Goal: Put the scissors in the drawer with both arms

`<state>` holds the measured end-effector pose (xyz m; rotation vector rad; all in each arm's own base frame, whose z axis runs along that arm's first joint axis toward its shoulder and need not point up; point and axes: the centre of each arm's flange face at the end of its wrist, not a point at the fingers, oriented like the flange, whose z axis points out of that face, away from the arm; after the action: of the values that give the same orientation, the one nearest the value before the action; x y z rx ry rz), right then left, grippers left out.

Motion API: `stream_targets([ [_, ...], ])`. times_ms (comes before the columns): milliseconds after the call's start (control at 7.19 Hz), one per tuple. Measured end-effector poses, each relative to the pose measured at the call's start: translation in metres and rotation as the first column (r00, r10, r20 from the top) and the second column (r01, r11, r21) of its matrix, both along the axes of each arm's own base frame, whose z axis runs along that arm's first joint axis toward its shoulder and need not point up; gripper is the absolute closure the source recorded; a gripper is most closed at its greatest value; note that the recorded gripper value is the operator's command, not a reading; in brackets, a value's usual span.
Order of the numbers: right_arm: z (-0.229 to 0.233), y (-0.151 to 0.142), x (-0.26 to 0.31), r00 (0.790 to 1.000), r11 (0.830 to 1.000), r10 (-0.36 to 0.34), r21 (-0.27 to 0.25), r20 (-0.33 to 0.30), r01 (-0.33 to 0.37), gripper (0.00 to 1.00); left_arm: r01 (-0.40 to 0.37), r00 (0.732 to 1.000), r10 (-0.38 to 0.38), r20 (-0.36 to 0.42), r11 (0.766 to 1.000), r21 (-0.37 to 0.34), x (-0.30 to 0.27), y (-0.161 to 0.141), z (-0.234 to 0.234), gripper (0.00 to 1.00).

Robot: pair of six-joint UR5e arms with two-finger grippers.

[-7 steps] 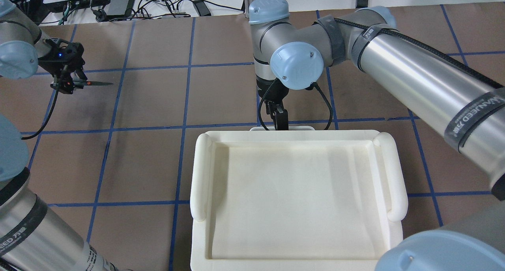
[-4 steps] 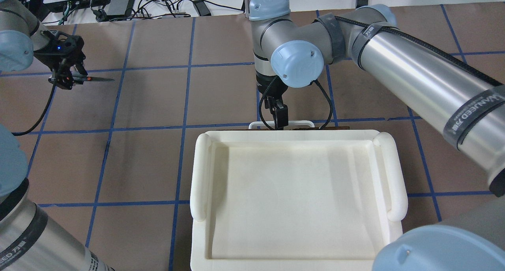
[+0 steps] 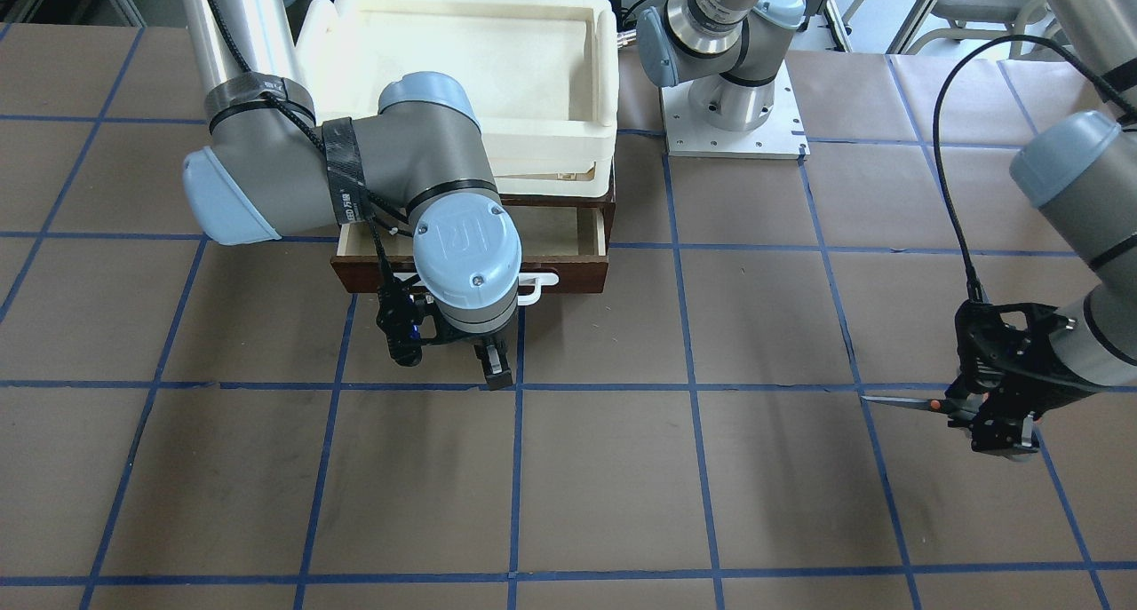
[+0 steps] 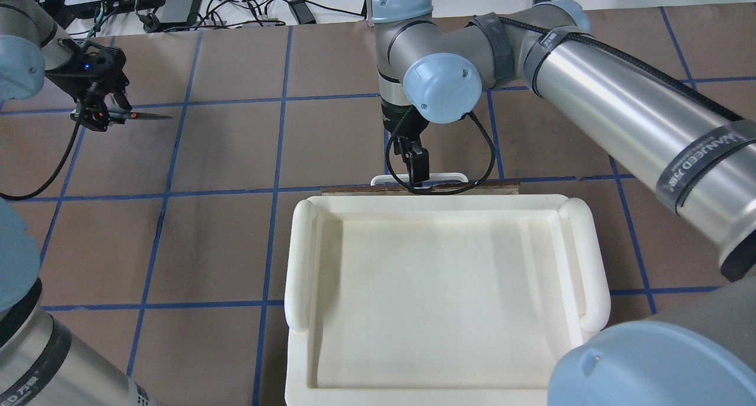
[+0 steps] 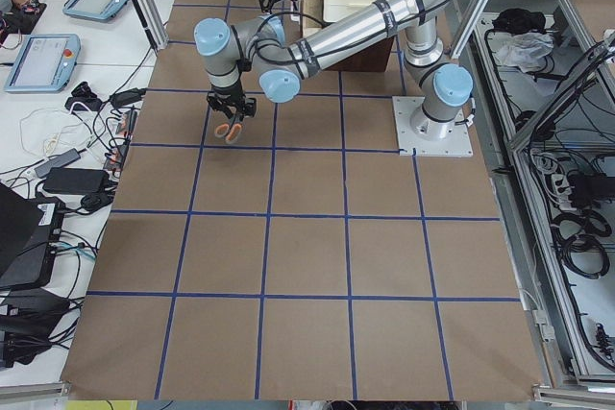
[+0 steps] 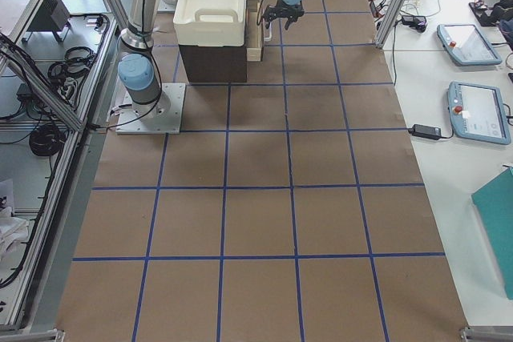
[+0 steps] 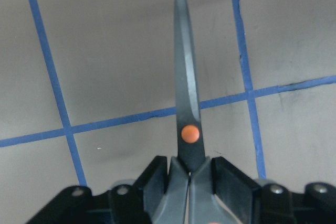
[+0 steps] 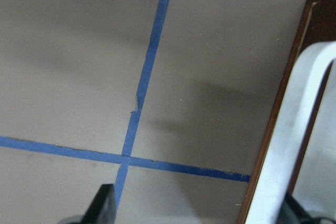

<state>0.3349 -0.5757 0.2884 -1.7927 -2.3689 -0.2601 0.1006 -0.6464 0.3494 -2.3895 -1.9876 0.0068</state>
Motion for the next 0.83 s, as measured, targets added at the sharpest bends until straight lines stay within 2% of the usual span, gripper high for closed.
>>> stream_targets([
  [278,0.003,-0.008,-0.003,1.000,1.000,0.012,-0.010,0.009,-0.012,0.00,0.030,0.999,-0.030,0.035,1.000,0.000,-0.039,0.017,0.032,0.97],
  [834,-0.005,-0.027,-0.006,0.999,0.999,0.038,-0.022,0.019,-0.037,0.00,0.006,1.000,-0.007,0.029,0.999,0.039,-0.099,0.053,0.076,0.99],
])
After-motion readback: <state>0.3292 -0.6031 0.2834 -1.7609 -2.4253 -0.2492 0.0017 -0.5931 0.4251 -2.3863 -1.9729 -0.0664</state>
